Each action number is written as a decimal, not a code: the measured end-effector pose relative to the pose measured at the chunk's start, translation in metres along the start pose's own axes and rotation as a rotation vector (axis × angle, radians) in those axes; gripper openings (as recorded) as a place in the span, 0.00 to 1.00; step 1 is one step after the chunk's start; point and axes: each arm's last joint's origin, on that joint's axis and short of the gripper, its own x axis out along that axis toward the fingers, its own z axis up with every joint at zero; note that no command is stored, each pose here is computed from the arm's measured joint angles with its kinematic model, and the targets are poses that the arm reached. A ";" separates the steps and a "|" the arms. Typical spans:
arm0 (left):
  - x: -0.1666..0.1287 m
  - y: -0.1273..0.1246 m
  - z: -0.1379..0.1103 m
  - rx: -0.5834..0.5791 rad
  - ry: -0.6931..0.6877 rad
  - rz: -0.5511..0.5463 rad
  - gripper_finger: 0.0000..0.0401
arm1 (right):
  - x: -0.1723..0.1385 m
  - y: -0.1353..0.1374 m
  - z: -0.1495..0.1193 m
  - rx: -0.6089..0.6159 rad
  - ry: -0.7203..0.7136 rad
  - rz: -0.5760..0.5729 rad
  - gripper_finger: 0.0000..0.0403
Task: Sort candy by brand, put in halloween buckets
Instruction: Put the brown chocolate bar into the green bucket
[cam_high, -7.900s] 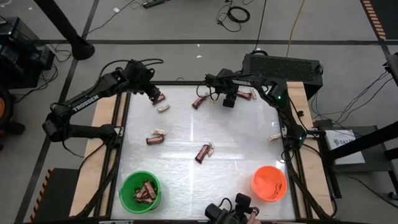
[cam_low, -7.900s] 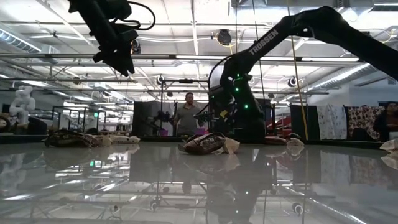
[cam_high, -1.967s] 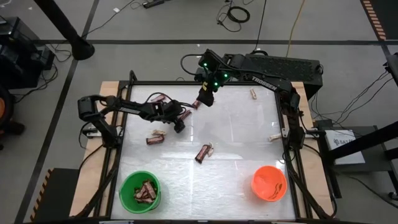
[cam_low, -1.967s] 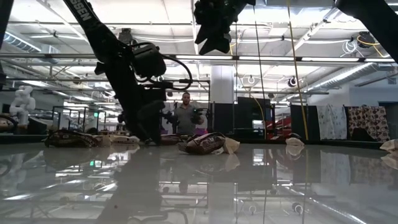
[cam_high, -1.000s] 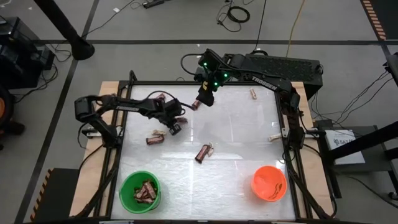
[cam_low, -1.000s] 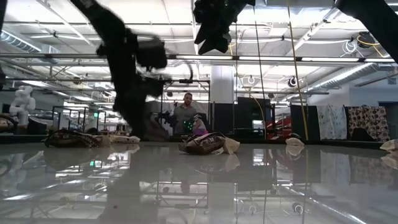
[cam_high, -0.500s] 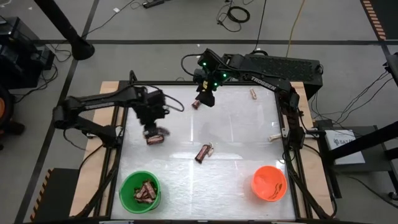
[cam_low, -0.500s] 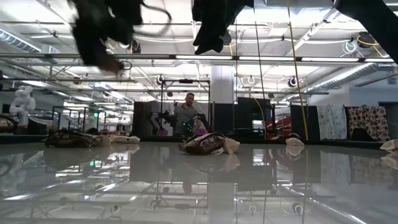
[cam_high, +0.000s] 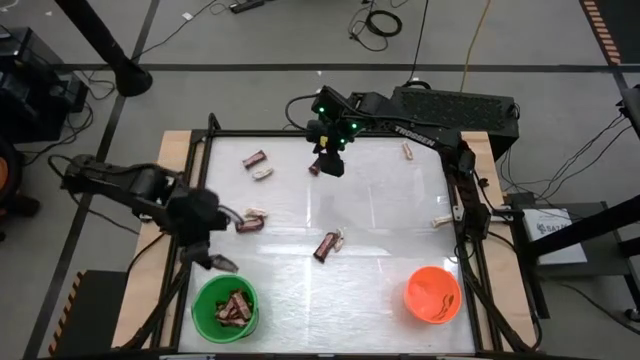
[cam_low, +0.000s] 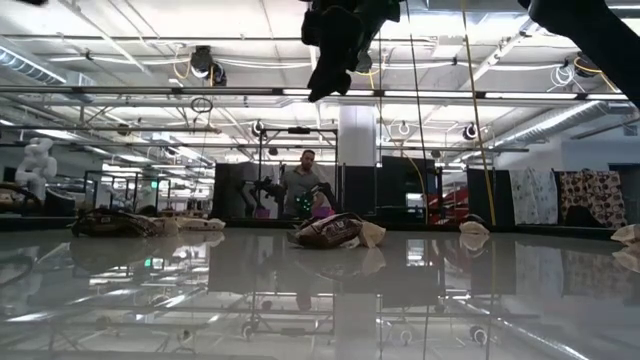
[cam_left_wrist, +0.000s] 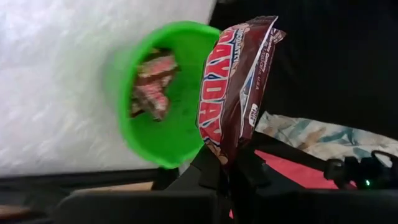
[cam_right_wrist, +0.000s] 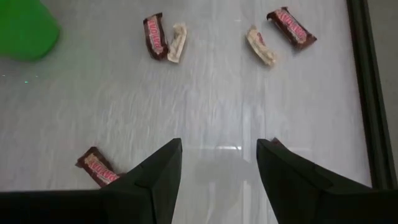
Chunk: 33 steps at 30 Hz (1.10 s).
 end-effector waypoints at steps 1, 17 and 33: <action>0.005 -0.004 -0.002 0.017 0.003 -0.014 0.03 | 0.000 0.000 0.000 0.000 0.001 -0.001 0.49; 0.092 0.003 0.002 -0.084 0.296 0.224 0.22 | 0.003 -0.001 0.001 -0.012 -0.010 -0.004 0.49; 0.035 0.026 -0.006 0.144 0.155 0.258 0.41 | 0.002 -0.001 0.001 0.059 -0.002 -0.001 0.49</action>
